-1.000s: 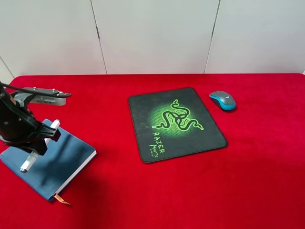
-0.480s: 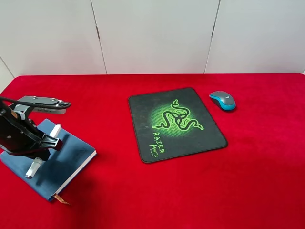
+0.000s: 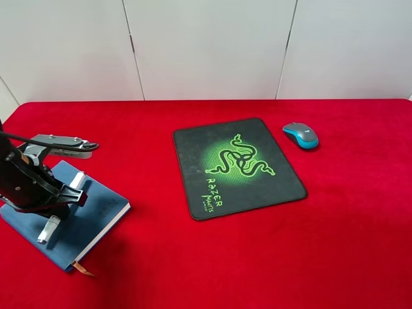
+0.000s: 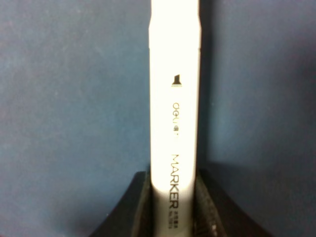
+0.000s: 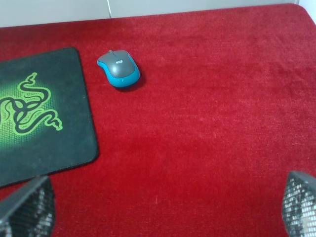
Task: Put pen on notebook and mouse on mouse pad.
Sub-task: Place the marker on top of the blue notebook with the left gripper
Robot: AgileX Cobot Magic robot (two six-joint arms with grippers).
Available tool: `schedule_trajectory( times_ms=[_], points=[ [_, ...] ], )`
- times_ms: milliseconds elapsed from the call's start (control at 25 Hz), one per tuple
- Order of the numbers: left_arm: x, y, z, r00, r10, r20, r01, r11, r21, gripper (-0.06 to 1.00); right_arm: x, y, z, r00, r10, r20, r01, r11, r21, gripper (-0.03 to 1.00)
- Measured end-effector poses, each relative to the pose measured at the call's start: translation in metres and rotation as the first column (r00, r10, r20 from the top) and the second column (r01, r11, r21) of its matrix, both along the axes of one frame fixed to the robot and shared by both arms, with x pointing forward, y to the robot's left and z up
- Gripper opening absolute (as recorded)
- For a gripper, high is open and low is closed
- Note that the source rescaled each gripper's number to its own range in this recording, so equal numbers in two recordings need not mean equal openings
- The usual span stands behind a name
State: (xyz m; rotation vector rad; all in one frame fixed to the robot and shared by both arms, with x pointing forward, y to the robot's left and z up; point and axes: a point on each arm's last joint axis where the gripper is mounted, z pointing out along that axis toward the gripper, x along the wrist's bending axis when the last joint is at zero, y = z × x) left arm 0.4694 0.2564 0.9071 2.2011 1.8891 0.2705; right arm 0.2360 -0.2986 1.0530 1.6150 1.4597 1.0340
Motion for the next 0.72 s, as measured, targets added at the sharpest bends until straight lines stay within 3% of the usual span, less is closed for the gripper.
schedule_trajectory(
  times_ms=[80, 160, 320, 400, 520, 720],
  points=[
    [0.0, -0.0001, 0.0, 1.0, 0.002, 0.0, -0.002, 1.0, -0.001, 0.02, 0.0, 0.0, 0.0, 1.0, 0.0, 0.0, 0.0, 1.0, 0.0, 1.0],
    [0.0, -0.0001, 0.0, 1.0, 0.002, 0.0, -0.002, 1.0, -0.001, 0.15, 0.0, 0.0, 0.0, 1.0, 0.0, 0.0, 0.0, 1.0, 0.0, 1.0],
    [0.0008, -0.0002, 0.0003, 1.0, 0.002, 0.009, -0.002, 1.0, -0.003, 0.69, 0.0, 0.0, 0.0, 1.0, 0.0, 0.0, 0.0, 1.0, 0.0, 1.0],
    [0.0012, -0.0003, 0.0004, 1.0, 0.002, 0.013, -0.002, 1.0, -0.004, 0.87, 0.0, 0.0, 0.0, 1.0, 0.0, 0.0, 0.0, 1.0, 0.0, 1.0],
    [0.0015, -0.0004, 0.0005, 1.0, 0.002, 0.017, -0.002, 1.0, -0.005, 0.97, 0.0, 0.0, 0.0, 1.0, 0.0, 0.0, 0.0, 1.0, 0.0, 1.0],
    [0.0007, -0.0002, 0.0002, 1.0, 0.002, 0.007, -0.002, 1.0, -0.003, 1.0, 0.0, 0.0, 0.0, 1.0, 0.0, 0.0, 0.0, 1.0, 0.0, 1.0]
  ],
)
